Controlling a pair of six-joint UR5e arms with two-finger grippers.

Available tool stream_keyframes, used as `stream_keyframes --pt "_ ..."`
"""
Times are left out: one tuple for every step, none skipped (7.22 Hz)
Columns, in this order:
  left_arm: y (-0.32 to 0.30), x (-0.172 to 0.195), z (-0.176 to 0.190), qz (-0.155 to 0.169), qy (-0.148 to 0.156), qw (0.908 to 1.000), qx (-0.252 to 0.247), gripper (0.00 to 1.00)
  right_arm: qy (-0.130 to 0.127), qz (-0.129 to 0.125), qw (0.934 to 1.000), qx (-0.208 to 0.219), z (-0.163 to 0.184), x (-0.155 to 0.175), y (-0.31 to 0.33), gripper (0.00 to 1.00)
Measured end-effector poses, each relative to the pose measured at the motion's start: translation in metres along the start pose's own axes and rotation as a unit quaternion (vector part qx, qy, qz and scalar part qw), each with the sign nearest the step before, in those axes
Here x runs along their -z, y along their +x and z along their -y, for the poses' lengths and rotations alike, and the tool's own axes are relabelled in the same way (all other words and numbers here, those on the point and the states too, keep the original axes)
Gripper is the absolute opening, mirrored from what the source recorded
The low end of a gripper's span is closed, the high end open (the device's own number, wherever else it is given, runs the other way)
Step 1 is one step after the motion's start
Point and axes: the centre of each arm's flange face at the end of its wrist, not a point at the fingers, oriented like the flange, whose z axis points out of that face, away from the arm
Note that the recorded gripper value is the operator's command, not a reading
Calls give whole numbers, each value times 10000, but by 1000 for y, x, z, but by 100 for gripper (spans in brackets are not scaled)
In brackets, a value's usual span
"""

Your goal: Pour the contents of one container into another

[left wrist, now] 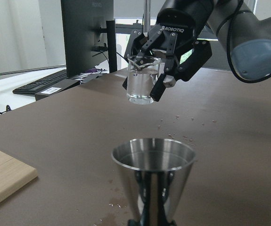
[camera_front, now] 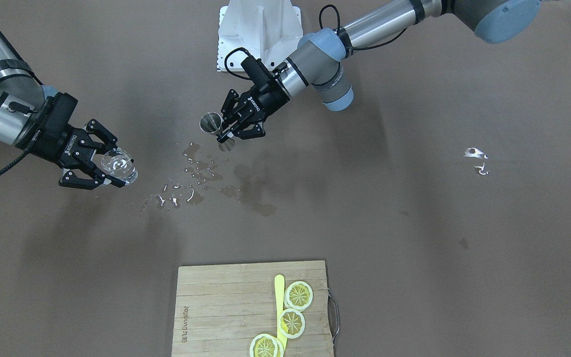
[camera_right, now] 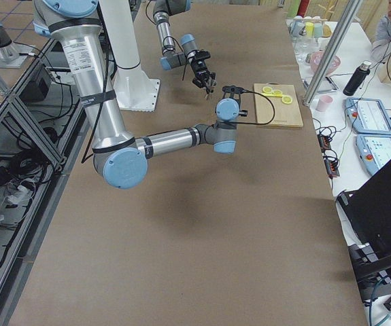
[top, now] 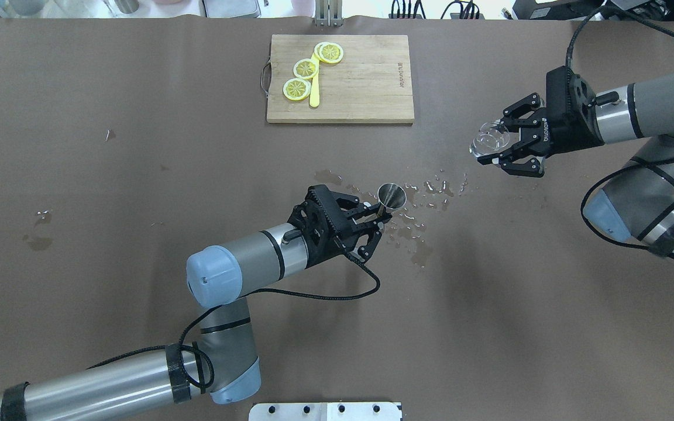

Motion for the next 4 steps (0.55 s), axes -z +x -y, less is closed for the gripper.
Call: stream_keyframes --pt "-2 1 -1 9 7 10000 -5 0 -134 19 9999 22 21 -1 -6 0" --pt "-4 3 -2 19 9 10000 -10 0 -254 25 9997 46 37 -3 -12 0" --pt "-5 4 -4 21 9 10000 -11 0 -365 30 9993 81 50 -3 -18 0" --pt "-5 5 -4 17 26 10000 -8 0 -458 48 9989 95 60 -4 -23 0"
